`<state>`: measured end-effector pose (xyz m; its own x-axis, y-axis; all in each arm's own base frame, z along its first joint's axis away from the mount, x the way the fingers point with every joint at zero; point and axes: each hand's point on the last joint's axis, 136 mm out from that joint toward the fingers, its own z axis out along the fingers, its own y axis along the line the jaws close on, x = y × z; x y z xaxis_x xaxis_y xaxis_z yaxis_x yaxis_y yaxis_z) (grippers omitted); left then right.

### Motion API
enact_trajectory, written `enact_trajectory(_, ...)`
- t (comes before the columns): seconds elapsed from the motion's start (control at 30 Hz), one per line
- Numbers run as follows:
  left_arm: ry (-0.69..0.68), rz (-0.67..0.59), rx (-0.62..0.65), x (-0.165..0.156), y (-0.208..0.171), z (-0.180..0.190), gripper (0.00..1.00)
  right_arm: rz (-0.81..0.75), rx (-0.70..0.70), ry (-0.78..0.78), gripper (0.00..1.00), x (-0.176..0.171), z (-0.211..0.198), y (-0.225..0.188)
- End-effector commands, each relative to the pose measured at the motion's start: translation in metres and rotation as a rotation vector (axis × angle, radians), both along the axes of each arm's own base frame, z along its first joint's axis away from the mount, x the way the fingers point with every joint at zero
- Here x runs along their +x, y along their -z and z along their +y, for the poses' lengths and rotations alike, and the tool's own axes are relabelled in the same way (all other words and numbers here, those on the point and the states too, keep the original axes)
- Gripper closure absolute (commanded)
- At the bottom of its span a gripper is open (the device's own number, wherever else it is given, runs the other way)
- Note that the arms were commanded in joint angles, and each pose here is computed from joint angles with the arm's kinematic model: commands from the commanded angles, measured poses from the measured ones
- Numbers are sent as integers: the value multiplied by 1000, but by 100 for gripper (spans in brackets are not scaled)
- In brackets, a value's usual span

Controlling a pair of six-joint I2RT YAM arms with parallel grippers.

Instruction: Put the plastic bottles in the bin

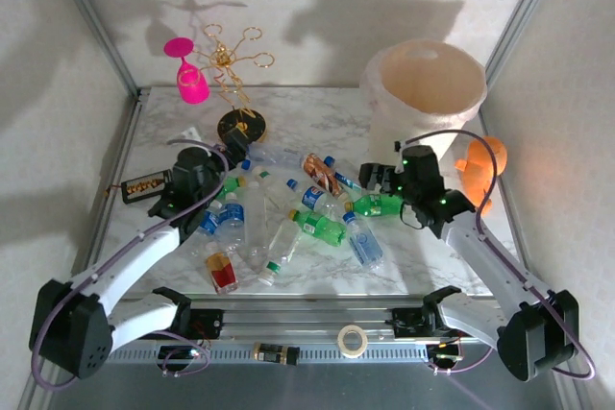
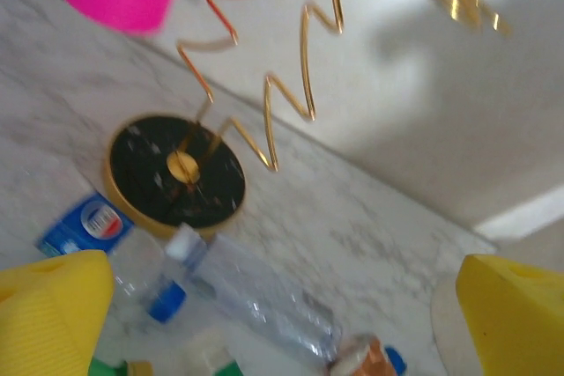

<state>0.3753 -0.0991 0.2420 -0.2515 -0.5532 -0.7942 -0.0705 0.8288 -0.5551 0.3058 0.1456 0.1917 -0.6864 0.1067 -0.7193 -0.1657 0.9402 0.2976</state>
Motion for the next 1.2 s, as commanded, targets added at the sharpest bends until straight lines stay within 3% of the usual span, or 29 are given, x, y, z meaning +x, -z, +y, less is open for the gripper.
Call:
enact_trajectory(0.0, 82, -4, -44, 7, -4, -35, 1, 182, -56, -40, 1, -34, 11, 21)
enact_trajectory(0.37, 177, 24, -70, 21, 33, -89, 1, 415, -314, -57, 1, -92, 18, 88)
enact_trajectory(0.63, 200, 80, -16, 17, 47, -92, 1, 497, -303, -137, 2, -112, 26, 127)
enact_trajectory(1.17, 219, 106, -76, 15, 63, -102, 1, 523, -330, -184, 22, -111, 32, 158)
